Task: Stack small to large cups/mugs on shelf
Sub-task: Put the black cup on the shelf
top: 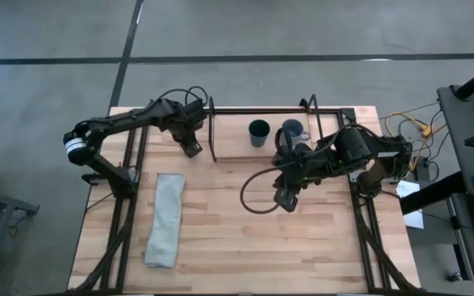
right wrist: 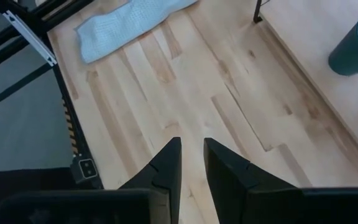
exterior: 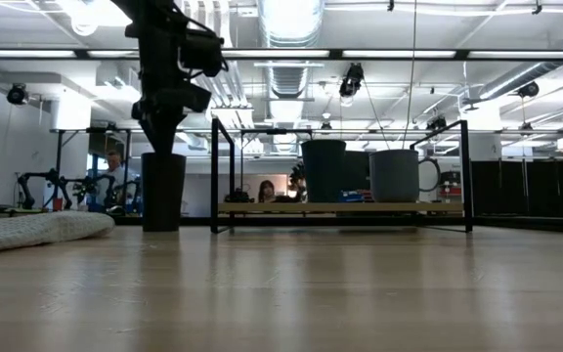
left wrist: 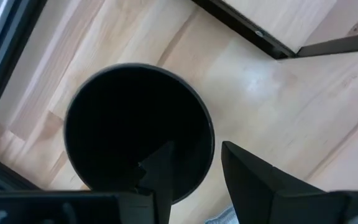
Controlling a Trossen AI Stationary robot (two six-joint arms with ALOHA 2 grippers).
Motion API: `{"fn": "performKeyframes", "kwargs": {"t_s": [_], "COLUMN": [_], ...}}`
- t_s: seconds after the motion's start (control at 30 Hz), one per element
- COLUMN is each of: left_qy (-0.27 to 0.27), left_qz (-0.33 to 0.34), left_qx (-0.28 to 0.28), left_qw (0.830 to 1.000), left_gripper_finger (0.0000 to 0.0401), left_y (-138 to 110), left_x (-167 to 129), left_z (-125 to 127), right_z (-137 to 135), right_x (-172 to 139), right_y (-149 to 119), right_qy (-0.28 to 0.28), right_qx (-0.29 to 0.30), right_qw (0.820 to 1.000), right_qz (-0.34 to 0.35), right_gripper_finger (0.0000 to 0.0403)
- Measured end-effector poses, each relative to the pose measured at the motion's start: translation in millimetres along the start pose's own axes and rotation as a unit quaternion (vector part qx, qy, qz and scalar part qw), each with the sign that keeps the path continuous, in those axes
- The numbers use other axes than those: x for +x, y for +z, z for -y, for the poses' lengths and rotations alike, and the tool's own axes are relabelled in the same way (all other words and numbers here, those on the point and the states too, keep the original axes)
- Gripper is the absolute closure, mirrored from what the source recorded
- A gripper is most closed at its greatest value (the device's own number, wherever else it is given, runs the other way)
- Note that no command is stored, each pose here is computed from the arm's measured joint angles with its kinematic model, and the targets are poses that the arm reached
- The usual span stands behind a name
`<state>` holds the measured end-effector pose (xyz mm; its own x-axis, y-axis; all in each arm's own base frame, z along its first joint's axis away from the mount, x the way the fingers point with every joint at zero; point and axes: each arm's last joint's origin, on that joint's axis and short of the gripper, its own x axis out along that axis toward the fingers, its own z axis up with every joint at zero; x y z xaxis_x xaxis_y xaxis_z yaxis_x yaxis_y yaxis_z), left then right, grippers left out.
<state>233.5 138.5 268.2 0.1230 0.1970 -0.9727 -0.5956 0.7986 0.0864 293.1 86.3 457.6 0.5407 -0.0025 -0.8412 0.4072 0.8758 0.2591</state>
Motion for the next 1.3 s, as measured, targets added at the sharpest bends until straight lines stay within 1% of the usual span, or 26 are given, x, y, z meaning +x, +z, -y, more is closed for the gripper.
{"fn": "performKeyframes", "kwargs": {"t_s": [0.13,0.2,0.37,0.5,0.57,0.8,1.0,1.17,1.3], "left_qy": [0.0,0.0,-0.001,-0.001,-0.002,-0.002,-0.005,-0.008,-0.009], "left_qz": [0.002,0.002,0.016,0.016,0.016,0.011,0.003,-0.004,0.008], "left_qx": [0.0,0.001,0.002,0.002,0.002,0.002,0.003,0.014,0.023], "left_qw": [1.0,1.0,1.0,1.0,1.0,1.0,1.0,1.0,1.0], "left_gripper_finger": [0.0286,0.0295,0.0338,0.0381,0.0396,0.04,0.04,0.0401,0.0401], "left_y": [0,0,3,3,3,2,3,2,4], "left_x": [0,0,0,0,0,0,-14,-39,-67], "left_z": [0,0,0,0,0,0,1,4,7], "right_z": [1,1,1,0,0,1,1,1,1], "right_x": [0,0,0,0,0,0,0,0,0], "right_y": [0,1,1,0,0,0,0,0,0], "right_qy": [-0.008,-0.008,-0.008,-0.008,-0.008,-0.009,-0.009,-0.009,-0.009], "right_qx": [0.0,0.0,0.0,0.0,0.0,0.0,-0.001,-0.004,-0.015], "right_qw": [1.0,1.0,1.0,1.0,1.0,1.0,1.0,1.0,1.0], "right_qz": [0.007,0.008,0.008,0.007,0.008,0.007,0.007,0.007,0.007], "right_gripper_finger": [0.0339,0.0339,0.0339,0.0339,0.0339,0.0339,0.0339,0.0339,0.0339]}}
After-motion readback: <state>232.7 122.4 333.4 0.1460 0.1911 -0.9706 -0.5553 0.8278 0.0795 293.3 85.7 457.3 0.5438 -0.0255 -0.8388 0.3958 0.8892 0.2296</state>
